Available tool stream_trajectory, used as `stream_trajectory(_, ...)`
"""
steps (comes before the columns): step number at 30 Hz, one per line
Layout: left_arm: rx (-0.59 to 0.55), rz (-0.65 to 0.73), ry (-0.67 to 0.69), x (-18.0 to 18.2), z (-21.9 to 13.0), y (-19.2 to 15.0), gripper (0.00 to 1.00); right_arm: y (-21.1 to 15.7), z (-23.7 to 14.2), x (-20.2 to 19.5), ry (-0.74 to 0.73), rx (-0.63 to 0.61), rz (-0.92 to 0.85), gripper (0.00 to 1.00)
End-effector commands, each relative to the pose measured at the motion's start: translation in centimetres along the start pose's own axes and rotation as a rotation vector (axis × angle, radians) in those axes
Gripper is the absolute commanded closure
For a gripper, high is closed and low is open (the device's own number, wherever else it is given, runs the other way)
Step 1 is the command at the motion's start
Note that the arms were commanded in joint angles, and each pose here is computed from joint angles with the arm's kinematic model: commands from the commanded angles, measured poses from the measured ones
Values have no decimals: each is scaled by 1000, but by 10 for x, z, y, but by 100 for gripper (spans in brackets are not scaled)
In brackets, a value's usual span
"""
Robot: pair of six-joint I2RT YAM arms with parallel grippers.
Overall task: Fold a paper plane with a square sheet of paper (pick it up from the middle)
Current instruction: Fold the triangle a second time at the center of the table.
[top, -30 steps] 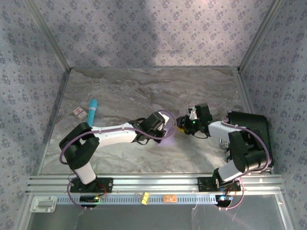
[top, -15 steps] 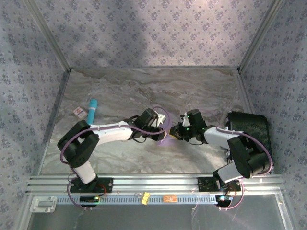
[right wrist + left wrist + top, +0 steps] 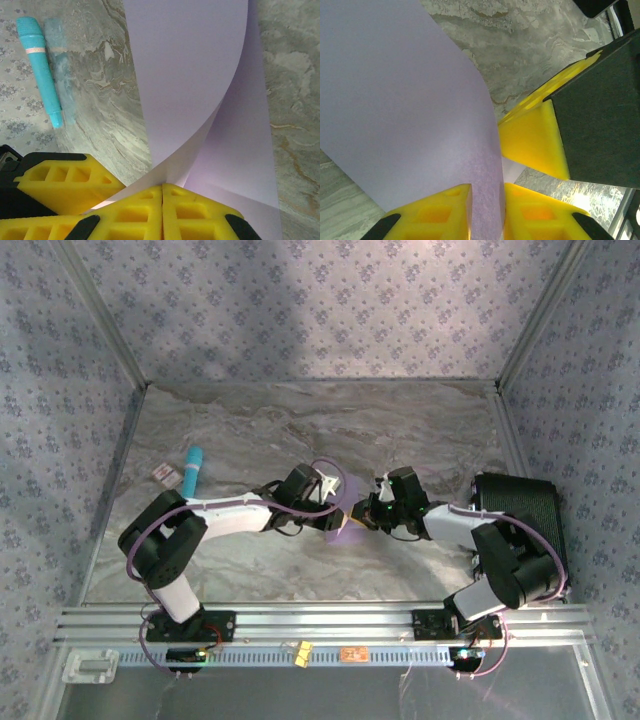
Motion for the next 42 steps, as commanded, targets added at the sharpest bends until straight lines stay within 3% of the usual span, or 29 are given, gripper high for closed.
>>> stream_trajectory(1,-45,10,-70,-11,-12,8,77,5,3,6,11,-10,-1,92)
stream_trajectory(11,-32,11,-66,-9,-10,6,82,5,6,5,7,-6,1,92)
stream_trajectory(18,-24,5,-50,-6,-7,4,77,6,6,5,6,-4,3,92)
stream_trajectory(35,-5,-5,-43,-3,2,5,79,5,6,5,4,-3,2,92)
stream_trajectory(42,-19,-4,-55,-5,0,7,84,4,6,3,-2,-4,3,92)
Point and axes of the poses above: each hand's point on the last joint's axis, 136 mm out from that joint toward the fingers, its own z axis out along the fingers, its own x axis along the line the jaws close on, y = z × x, the point moved 9 cm from there along -z, back along the fingers, and after that the axes turned 7 degrees about -z, right-handed, at the moved point
